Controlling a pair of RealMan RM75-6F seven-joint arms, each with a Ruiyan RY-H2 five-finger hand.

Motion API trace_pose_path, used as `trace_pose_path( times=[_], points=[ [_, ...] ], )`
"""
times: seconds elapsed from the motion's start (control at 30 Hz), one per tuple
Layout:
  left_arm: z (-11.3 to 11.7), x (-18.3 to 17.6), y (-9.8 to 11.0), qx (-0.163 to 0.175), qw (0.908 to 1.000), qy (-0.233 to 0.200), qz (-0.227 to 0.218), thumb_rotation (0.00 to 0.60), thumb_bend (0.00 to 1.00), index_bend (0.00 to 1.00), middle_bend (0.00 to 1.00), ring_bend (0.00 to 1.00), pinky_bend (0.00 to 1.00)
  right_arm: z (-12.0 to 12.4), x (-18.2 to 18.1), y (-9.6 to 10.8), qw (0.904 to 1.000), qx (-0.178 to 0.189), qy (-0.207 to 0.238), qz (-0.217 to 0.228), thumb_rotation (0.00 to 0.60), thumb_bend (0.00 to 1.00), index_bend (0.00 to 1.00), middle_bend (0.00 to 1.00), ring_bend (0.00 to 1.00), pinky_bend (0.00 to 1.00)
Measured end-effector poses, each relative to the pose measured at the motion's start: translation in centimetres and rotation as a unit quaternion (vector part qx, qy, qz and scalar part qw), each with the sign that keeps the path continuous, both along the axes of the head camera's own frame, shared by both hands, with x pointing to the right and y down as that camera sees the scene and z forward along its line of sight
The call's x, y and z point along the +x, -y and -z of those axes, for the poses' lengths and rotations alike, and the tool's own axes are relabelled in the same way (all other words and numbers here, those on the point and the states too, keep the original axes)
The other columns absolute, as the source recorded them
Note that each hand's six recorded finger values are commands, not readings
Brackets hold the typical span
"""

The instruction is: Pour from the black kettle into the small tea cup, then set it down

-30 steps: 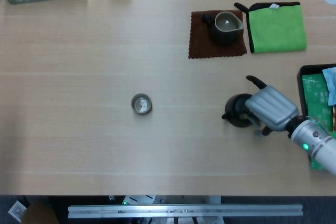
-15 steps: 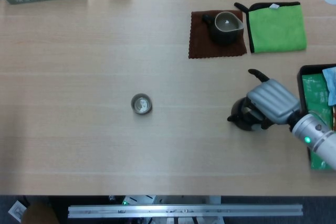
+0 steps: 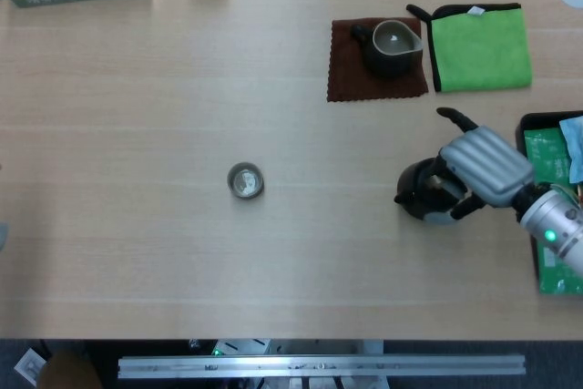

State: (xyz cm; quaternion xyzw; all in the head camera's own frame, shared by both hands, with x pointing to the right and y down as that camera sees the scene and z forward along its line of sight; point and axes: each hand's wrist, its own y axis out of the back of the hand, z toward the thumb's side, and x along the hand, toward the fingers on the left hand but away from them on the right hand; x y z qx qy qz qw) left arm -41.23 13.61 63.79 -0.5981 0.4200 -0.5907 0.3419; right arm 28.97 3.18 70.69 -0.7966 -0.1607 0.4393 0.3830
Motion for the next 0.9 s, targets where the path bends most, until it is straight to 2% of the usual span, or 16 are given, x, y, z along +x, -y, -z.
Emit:
trace_pose_path(
  times=[0.2,0.4,0.9],
  points=[
    [0.0,0.1,0.1,0.0,1.0,0.001,-0.002,0.6,0.31,0.22,0.23,0.26,0.22,0.6,0.2,0.2,0.9999,0.011,0.002,0.001,0.384,0.0,0.95,0.88,0.94,0.0],
    [0.0,0.2,0.0,-0.001,1.0,-0.001,-0.002,0.6,0.31,0.22,0.23,0.26,0.22,1.6,-0.2,0.5,0.9988,0.047,0.014,-0.002,0.395,0.19,0.97,0.89,0.95,0.0],
    [0.0,0.2,0.2,0.003,1.0,-0.003,-0.007,0.6,0.31,0.22,0.23,0.26,0.21,2.4,-0.5,0.2,0.9959,0.088,0.022,0.005,0.406,0.31,0.97,0.89,0.95,0.0]
  ],
)
